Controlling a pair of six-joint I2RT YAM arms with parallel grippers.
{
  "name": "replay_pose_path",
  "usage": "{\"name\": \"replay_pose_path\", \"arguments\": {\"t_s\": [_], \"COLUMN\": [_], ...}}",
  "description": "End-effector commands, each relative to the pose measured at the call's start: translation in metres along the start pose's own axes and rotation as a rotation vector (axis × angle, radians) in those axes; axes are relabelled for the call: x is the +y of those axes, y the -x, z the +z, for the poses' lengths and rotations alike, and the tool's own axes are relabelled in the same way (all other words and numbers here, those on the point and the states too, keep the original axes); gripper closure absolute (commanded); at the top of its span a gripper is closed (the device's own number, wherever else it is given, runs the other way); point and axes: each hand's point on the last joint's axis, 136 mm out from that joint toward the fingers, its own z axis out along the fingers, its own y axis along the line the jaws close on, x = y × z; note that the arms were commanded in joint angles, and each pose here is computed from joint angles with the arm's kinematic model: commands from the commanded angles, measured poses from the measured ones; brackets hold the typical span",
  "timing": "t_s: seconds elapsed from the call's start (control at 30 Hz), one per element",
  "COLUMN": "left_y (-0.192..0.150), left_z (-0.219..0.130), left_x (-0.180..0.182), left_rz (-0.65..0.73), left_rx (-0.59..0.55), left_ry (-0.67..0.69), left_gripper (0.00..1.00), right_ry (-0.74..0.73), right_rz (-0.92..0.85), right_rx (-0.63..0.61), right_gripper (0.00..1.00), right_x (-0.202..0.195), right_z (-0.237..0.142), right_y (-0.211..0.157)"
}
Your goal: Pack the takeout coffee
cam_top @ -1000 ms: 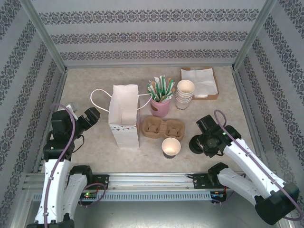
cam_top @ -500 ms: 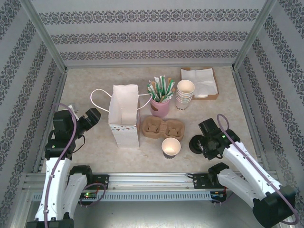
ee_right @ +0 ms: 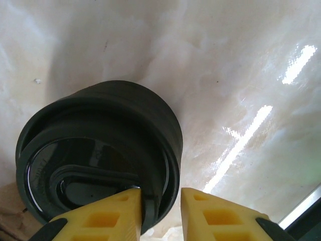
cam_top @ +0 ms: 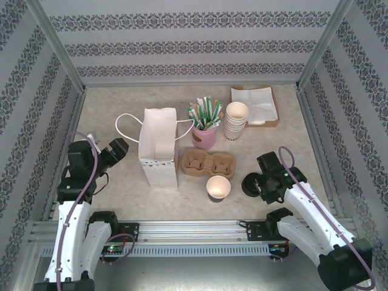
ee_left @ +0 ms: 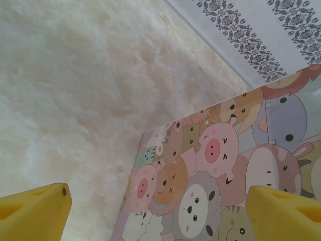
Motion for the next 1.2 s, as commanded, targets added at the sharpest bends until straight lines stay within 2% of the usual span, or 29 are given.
{"name": "replay_pose_path", "arguments": {"t_s": [0.0,0.27,0.8,0.93,1.17], "left_y": [0.004,0.006,0.009,0.013,0.014], "left_z": [0.000,-0.002,-0.007,-0.011,-0.019], "left_x": [-0.007,-0.009,-0.013,-0.012,-0.014], "left_rz": [0.021,0.021,0.038,0.059,0.093], "left_rx": [-0.022,-0.023,-0.029,-0.043,-0.042], "left_ry": [-0.029,-0.035,-0.033,-0.010,0.001], "left_gripper": [0.09,0.09,0.09,0.09,0.10], "right_ry": [-0.009,0.006,0.073,0.110,0.169], "right_rz": [-0.010,-0.022,-0.139,-0.254,-0.605], "right_rx": [-0.006,-0.012,-0.061,-0.075,-0.089], "right_gripper": [0.75,0.83,0.87,0.91,0.99], "right_x": [-0.004,0.000,0.015,0.026,0.049], "right_z": [0.002,0.000,-0.036,-0.048,-0.086], "right_y": [0.002,0.005,0.015,0.016,0.014]}}
